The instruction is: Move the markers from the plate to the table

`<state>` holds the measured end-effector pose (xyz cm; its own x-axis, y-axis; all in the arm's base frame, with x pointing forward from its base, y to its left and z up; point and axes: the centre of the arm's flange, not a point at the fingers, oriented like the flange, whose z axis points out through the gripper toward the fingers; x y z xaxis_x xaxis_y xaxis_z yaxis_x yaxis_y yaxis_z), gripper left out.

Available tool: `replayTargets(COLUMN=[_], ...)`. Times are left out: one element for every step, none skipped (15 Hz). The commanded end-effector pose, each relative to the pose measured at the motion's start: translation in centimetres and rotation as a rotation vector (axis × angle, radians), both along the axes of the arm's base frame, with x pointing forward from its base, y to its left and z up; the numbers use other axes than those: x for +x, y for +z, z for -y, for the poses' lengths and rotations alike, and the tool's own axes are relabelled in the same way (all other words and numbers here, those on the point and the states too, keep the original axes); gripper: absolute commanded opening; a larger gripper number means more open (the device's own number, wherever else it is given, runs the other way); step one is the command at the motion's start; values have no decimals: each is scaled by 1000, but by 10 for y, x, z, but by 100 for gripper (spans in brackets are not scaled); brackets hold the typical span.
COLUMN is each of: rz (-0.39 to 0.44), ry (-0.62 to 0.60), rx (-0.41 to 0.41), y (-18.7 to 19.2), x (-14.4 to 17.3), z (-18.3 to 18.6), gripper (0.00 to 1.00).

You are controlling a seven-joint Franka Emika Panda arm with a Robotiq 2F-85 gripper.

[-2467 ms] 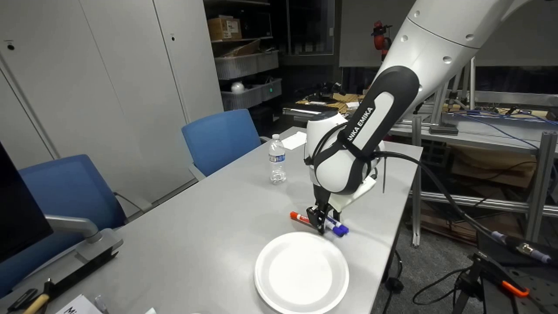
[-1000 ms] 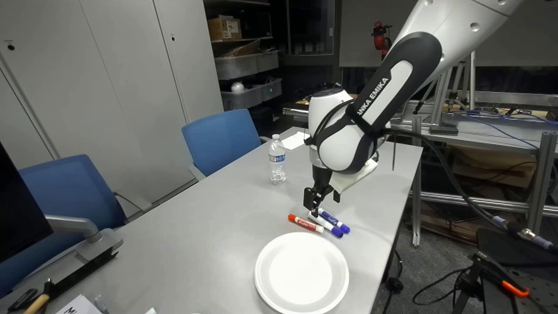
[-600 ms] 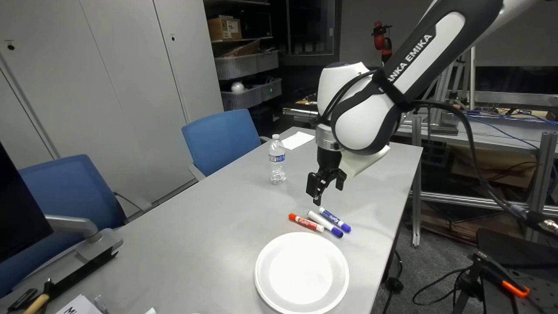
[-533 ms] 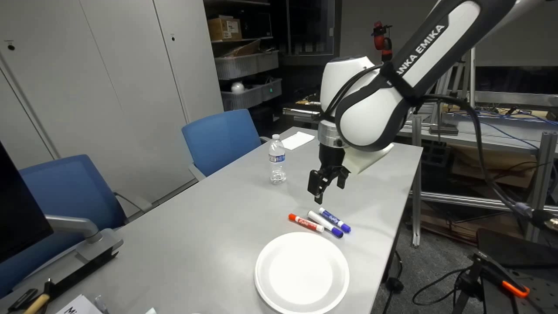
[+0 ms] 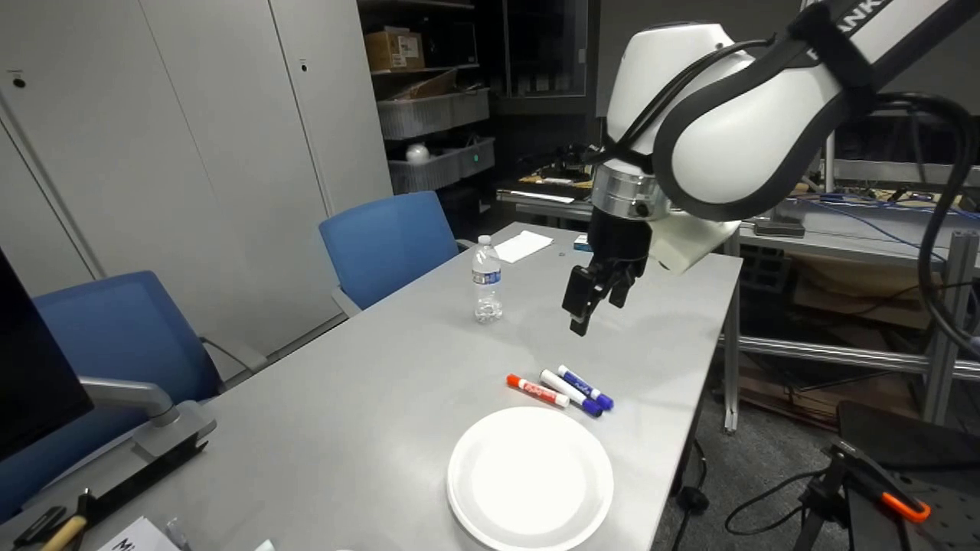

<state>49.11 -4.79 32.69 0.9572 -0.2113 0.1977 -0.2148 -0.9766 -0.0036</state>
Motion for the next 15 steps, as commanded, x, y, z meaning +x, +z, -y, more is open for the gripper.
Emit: replayTargets(rz=[47,57,64,43,51,56,58,58,57,56,56,56,56,56,56], ry=[39,40,39,19,20,21,22,22,22,22,22,22,22,22,22], rx=[10,9,6,2,2,3,3,4,4,4,4,4,4,4,4], y=[32,36,38,24,29,31,32,32,32,32,31,31,31,31,31], x=[-38,-42,-46,-22,-27,-31,-33,-35,-35,-36,-36,-36,-36,-36,-36], z=[-8,-8,-9,-6,-7,-8,-8,-8,-8,-8,-8,-8,-8,-8,-8], gripper=[100,100,100,100,100,100,100,100,100,100,100,100,100,100,100])
